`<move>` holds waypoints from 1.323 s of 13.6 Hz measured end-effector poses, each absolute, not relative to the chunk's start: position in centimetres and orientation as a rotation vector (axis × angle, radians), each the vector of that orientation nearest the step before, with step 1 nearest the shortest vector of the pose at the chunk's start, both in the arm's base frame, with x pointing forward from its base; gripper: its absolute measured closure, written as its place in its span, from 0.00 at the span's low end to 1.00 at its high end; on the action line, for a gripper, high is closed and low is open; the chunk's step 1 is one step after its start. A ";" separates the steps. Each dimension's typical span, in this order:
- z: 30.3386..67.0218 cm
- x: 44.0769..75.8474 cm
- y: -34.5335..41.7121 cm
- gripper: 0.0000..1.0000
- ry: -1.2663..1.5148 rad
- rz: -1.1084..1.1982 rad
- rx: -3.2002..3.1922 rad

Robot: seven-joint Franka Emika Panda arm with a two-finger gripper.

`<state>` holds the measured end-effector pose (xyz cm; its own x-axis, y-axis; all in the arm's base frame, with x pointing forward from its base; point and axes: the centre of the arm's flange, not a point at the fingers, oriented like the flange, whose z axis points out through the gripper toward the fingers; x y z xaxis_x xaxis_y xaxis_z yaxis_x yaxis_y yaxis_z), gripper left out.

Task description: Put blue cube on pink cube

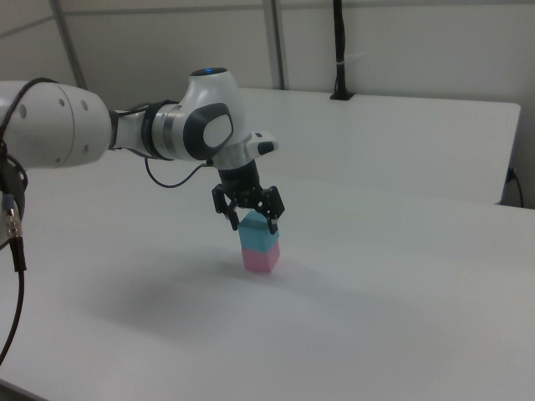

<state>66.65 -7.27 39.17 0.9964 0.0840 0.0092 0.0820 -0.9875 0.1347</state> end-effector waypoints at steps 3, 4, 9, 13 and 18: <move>39.3 66.7 -7.3 0.00 0.125 0.026 3.004; 39.6 66.8 -7.3 0.00 0.123 0.035 3.003; 45.7 65.6 -7.5 0.00 0.000 0.062 2.994; 57.6 59.7 -6.6 0.00 -0.199 0.070 3.033; 64.1 54.9 -5.5 0.00 -0.325 0.095 3.042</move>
